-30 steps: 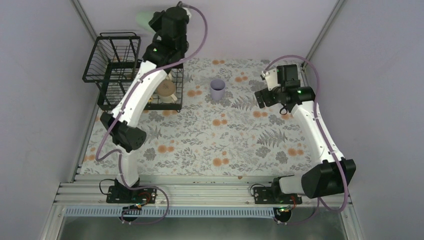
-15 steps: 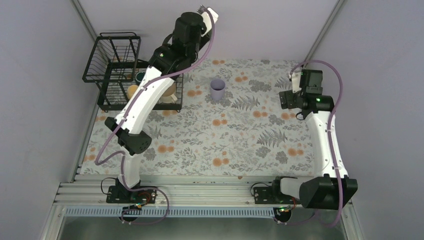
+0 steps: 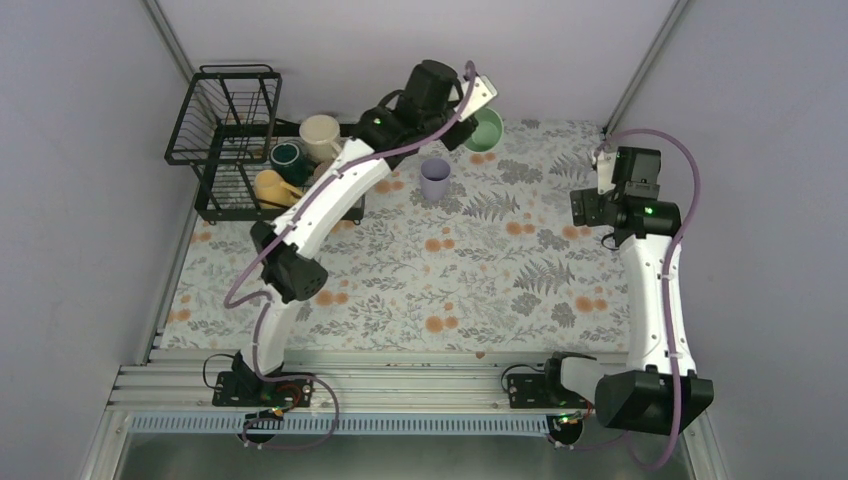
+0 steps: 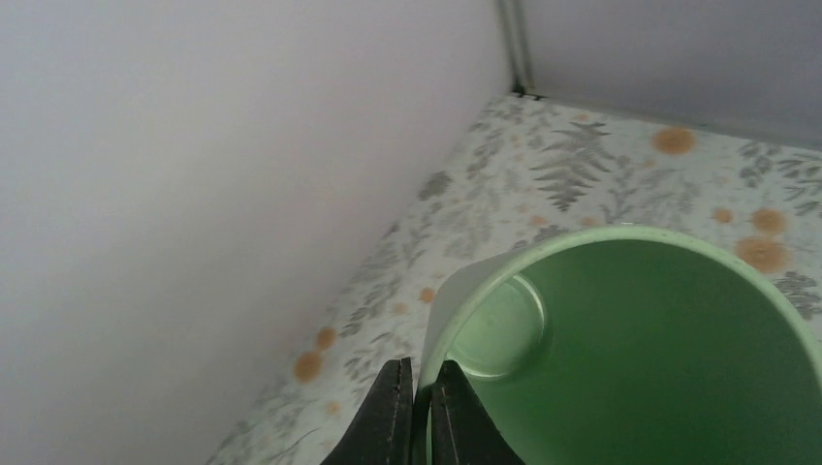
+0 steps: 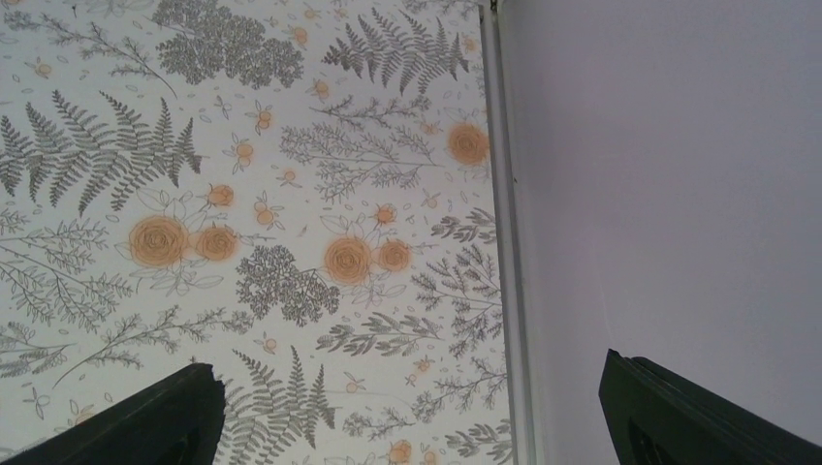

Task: Unload the cups from the dish rack

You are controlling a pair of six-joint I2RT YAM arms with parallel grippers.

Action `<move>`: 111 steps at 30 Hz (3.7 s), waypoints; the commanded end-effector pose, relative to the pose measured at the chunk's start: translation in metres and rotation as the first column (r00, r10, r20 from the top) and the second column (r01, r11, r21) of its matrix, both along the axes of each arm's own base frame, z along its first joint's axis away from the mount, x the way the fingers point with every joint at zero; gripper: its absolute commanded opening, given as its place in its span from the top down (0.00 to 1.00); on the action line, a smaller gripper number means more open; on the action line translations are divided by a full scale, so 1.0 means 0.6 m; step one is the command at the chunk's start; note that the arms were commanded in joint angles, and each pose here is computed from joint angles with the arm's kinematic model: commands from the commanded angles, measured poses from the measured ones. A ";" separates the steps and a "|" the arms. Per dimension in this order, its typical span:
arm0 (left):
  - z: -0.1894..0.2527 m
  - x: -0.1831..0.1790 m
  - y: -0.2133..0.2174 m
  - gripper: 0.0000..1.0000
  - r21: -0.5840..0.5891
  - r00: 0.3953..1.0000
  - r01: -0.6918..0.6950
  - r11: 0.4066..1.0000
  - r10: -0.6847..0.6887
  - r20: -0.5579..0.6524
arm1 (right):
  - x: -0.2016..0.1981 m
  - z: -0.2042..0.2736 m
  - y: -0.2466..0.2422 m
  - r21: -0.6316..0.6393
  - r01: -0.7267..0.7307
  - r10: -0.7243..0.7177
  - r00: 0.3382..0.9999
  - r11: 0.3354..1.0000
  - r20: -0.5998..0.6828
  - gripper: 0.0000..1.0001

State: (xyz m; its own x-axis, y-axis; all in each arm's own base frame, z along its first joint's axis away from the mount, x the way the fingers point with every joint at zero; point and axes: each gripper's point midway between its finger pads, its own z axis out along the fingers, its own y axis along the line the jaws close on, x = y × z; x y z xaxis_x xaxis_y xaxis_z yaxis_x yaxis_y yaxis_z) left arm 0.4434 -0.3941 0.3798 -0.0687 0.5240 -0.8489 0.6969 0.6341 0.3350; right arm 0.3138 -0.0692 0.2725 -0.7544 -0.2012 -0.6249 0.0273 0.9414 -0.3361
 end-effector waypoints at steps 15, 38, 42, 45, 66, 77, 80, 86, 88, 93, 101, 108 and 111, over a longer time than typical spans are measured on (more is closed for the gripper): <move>-0.251 0.047 -0.132 0.97 0.044 0.971 0.168 0.985 -0.157 -0.183 | -0.009 -0.042 0.007 0.050 -0.005 0.007 0.999 0.999 -0.051 0.00; -0.362 0.102 -0.096 0.97 0.164 0.976 0.096 0.982 -0.060 -0.208 | -0.014 -0.056 0.019 0.081 -0.026 0.031 0.998 0.996 -0.057 0.00; -0.367 0.101 -0.094 0.97 0.169 0.974 0.099 0.981 -0.061 -0.216 | -0.014 -0.059 0.020 0.085 -0.030 0.035 0.998 0.996 -0.058 0.00; -0.368 0.101 -0.093 0.93 0.172 0.974 0.101 0.980 -0.063 -0.217 | -0.015 -0.064 0.020 0.086 -0.029 0.035 0.997 0.996 -0.064 0.00; -0.321 0.108 -0.104 0.21 0.201 0.996 0.048 0.978 -0.031 -0.088 | -0.013 -0.064 0.027 0.104 -0.043 0.050 0.997 0.994 -0.059 0.00; -0.281 0.132 -0.106 0.14 0.218 0.998 -0.041 0.975 0.028 0.063 | -0.007 -0.072 0.030 0.108 -0.059 0.066 0.996 0.992 -0.062 0.00; -0.281 0.126 -0.110 0.13 0.227 0.998 -0.025 0.974 0.013 0.054 | -0.010 -0.073 0.030 0.106 -0.063 0.070 0.996 0.992 -0.061 0.00; -0.302 0.095 -0.099 0.13 0.303 1.000 0.030 0.953 -0.031 -0.001 | -0.012 -0.089 0.024 0.064 -0.081 0.087 0.992 0.995 -0.088 0.00; -0.323 0.084 -0.091 0.13 0.343 0.999 0.047 0.938 -0.040 -0.027 | -0.012 -0.100 0.024 0.061 -0.087 0.093 0.990 0.994 -0.103 0.00; -0.365 0.039 -0.076 0.14 0.399 0.989 0.131 0.908 -0.093 -0.115 | -0.013 -0.111 0.031 0.079 -0.105 0.114 0.987 0.991 -0.115 0.00; -0.400 0.011 -0.085 0.12 0.421 0.989 0.147 0.895 -0.142 -0.041 | -0.010 -0.106 0.034 0.092 -0.111 0.120 0.987 0.990 -0.106 0.00; -0.406 0.035 -0.122 0.12 0.384 0.991 0.111 0.917 -0.129 0.023 | -0.007 -0.115 0.034 0.097 -0.103 0.114 0.986 0.990 -0.119 0.00; -0.422 0.042 -0.137 0.13 0.390 0.990 0.125 0.912 -0.138 0.005 | -0.006 -0.116 0.032 0.092 -0.100 0.111 0.987 0.991 -0.117 0.00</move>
State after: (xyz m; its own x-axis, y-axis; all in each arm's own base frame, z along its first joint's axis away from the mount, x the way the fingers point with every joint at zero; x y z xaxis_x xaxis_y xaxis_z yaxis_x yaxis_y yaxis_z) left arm 0.4592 -0.4581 0.1349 0.0253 0.8236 -0.5667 0.7582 0.3536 0.5478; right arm 0.3056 -0.0467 0.2027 -0.8094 -0.2384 -0.5366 -0.1207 0.9619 -0.2453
